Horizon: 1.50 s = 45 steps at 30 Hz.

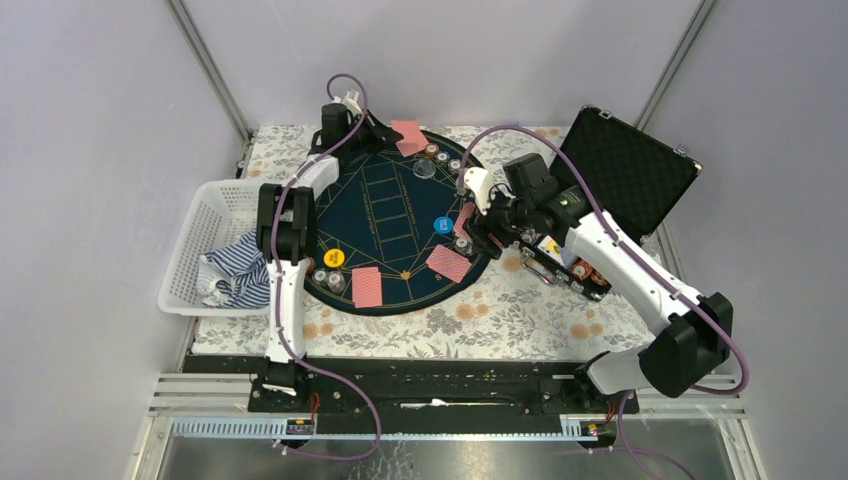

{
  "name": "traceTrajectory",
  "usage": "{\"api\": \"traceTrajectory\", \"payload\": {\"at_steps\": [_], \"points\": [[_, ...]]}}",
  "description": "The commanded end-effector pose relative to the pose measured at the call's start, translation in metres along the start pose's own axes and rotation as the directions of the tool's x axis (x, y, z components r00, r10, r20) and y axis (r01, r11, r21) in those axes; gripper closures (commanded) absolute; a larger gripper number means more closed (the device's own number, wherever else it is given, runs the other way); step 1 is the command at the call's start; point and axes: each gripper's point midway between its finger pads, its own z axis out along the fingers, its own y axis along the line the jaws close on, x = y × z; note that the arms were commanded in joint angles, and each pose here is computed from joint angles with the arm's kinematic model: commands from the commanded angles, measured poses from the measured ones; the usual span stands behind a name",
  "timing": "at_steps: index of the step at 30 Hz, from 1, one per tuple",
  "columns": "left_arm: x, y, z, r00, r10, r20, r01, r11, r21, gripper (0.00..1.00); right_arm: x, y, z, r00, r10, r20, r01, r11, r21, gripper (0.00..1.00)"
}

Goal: Distribute texas hold em gaming equipment

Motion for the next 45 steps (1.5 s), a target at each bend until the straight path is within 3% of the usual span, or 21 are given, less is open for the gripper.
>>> {"api": "traceTrajectory", "payload": {"at_steps": [1,13,27,35,41,45], "points": [[-0.026,-0.022,0.024,0.996,0.014,0.089,-0.023,0.995,0.102,1.0,-0.015,-0.002,0.003,0.999,-0.001,0.051,0.002,1.0,-0.016,1.0],[-0.012,0.022,0.066,0.993,-0.018,0.119,0.013,0.999,0.044,0.99,-0.013,-0.003,0.016,1.0,0.019,0.025,-0.018,0.998,-0.055,1.0],[-0.015,0.047,0.076,0.986,-0.028,0.164,0.031,0.999,-0.014,0.98,-0.013,-0.005,0.025,1.0,0.026,0.015,-0.025,0.997,-0.071,1.0],[-0.019,0.05,0.069,0.986,0.02,0.166,-0.006,0.996,-0.086,0.64,-0.018,-0.006,0.023,1.0,0.018,0.023,-0.017,0.997,-0.07,1.0],[-0.037,0.036,0.044,0.98,0.083,0.18,-0.053,0.985,-0.166,0.51,-0.025,-0.004,0.013,0.999,0.007,0.05,-0.004,0.998,-0.064,1.0],[-0.056,0.019,0.013,0.967,0.17,0.188,-0.111,0.951,-0.29,0.46,-0.028,-0.004,0.008,0.998,-0.003,0.069,0.006,0.999,-0.047,1.0]]}}
